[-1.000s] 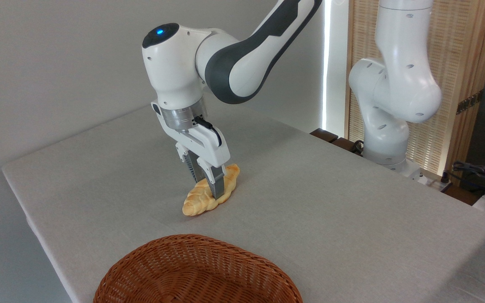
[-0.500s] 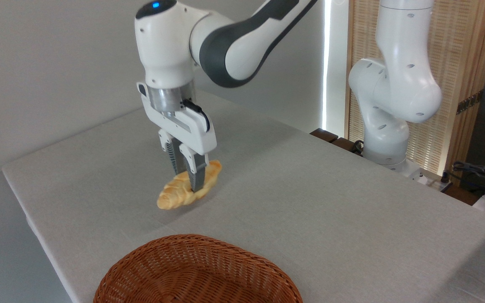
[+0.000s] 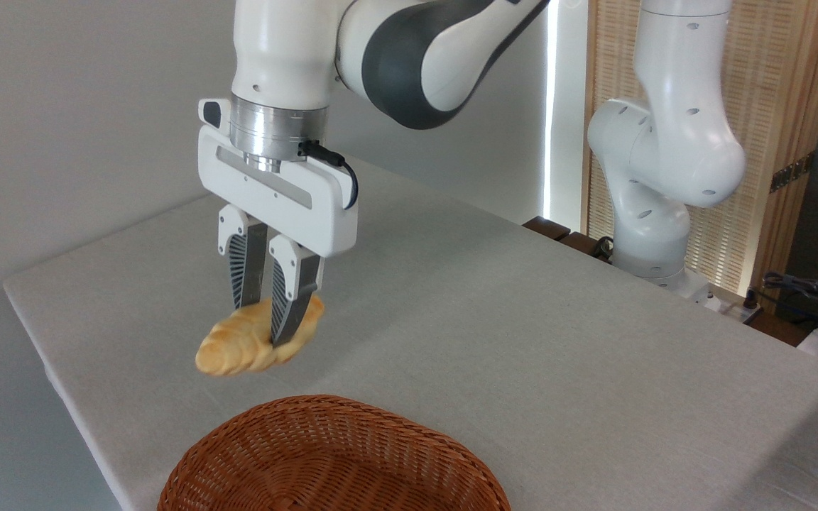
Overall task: Put bread into the basket
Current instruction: 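Lift the bread roll and carry it toward the wicker basket, then open the gripper to release the bread roll into the basket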
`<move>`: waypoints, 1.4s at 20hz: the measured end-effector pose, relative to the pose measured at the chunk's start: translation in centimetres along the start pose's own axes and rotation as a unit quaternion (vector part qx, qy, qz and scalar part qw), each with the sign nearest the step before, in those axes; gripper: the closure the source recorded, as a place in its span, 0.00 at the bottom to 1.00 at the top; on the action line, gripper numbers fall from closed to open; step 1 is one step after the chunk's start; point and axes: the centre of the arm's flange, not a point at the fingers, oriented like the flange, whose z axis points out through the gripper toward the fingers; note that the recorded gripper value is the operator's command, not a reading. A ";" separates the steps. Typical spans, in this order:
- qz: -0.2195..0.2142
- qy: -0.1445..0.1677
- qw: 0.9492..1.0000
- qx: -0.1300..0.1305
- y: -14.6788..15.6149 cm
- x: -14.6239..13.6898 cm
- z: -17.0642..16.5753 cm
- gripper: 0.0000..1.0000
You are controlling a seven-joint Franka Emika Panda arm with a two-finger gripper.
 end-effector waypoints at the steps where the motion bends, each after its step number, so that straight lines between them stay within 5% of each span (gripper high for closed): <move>1: 0.000 0.003 1.000 0.013 -0.9 -0.2 -0.1 0.04; 4: 0.017 -0.002 0.998 0.055 -2.6 -0.7 -0.2 0.00; 9: 0.022 0.010 0.996 0.083 -3.9 -0.9 -0.1 0.00; 28: 0.016 0.011 0.996 0.086 -4.6 -1.2 -0.1 0.00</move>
